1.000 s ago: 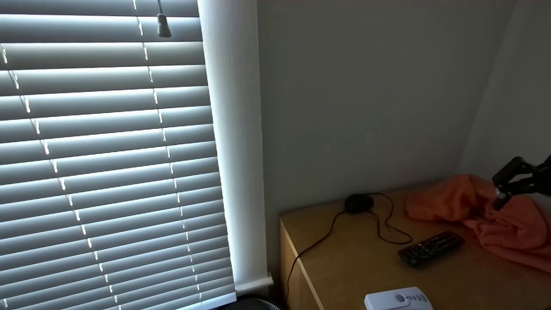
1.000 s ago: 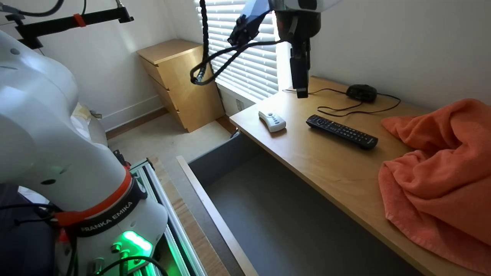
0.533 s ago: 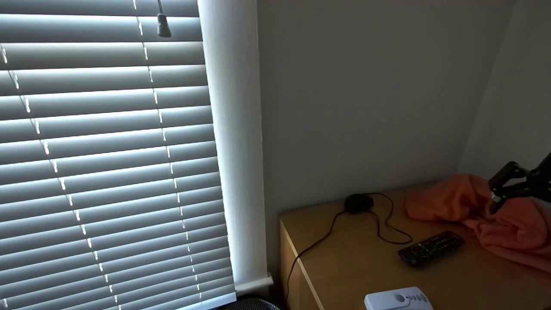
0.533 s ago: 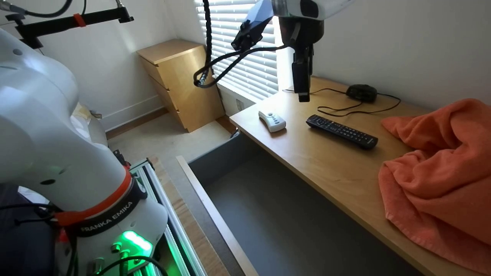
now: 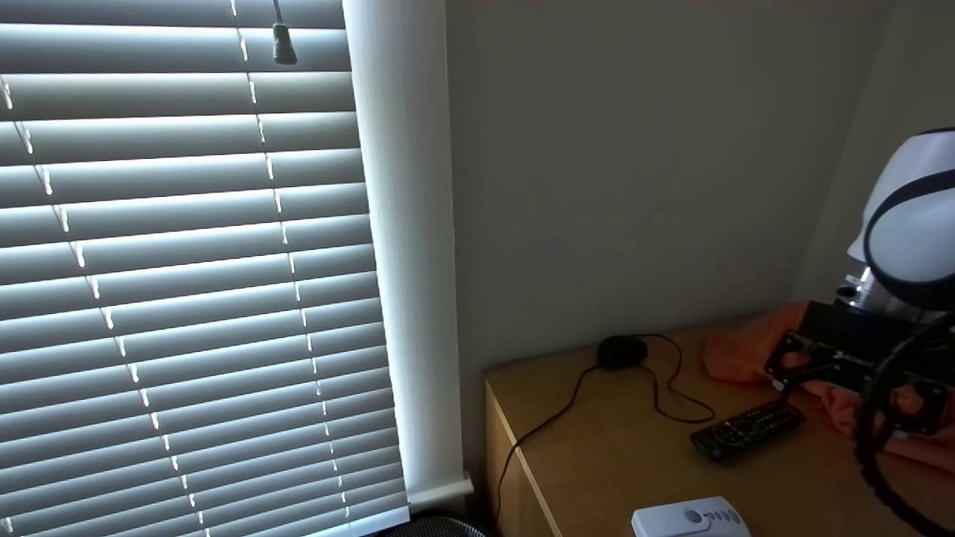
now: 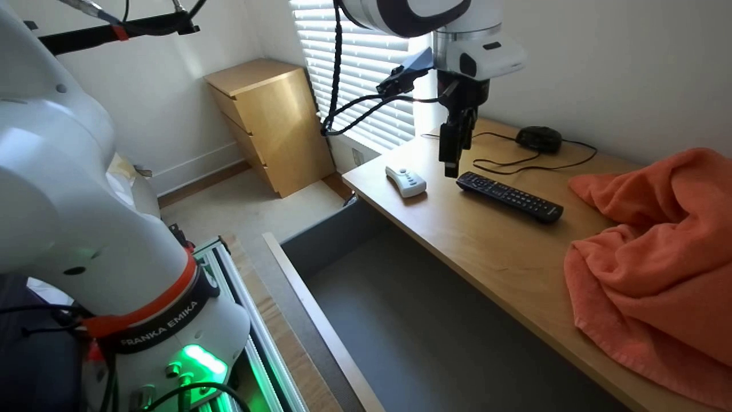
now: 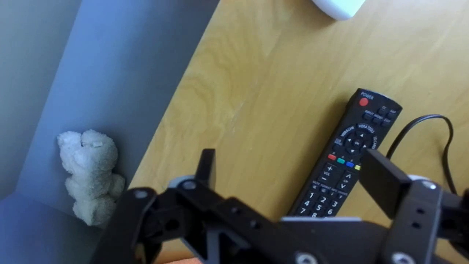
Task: Turn the black remote ninety degrees clockwise
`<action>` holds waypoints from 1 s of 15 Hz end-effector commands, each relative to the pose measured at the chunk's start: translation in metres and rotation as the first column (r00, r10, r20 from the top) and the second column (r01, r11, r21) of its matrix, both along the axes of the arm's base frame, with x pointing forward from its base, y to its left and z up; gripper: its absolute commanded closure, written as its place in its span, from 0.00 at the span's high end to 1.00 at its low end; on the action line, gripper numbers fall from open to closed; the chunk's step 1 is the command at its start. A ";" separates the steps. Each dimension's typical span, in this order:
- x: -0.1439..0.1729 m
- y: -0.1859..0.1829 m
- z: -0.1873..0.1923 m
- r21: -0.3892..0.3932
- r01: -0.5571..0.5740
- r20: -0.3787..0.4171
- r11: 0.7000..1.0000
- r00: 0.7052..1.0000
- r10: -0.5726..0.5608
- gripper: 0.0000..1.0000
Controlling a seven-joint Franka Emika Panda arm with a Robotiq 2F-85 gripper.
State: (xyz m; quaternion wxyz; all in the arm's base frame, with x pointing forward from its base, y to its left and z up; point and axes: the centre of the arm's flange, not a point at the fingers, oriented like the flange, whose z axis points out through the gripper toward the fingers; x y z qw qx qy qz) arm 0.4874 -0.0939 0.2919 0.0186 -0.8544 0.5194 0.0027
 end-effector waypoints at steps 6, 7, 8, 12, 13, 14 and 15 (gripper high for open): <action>0.088 -0.012 -0.062 0.021 0.107 -0.040 0.994 0.994 -0.106 1.00; 0.094 -0.018 -0.067 0.025 0.117 -0.023 0.993 0.993 -0.117 1.00; 0.098 -0.023 -0.071 0.036 0.135 -0.027 0.990 0.991 -0.134 1.00; 0.108 -0.037 -0.084 0.025 0.206 -0.024 0.978 0.978 -0.206 1.00; 0.109 -0.039 -0.086 0.023 0.219 -0.034 0.976 0.975 -0.218 1.00; 0.110 -0.041 -0.089 0.022 0.235 -0.032 0.972 0.972 -0.234 1.00; 0.111 -0.042 -0.092 0.027 0.245 -0.033 0.969 0.969 -0.244 1.00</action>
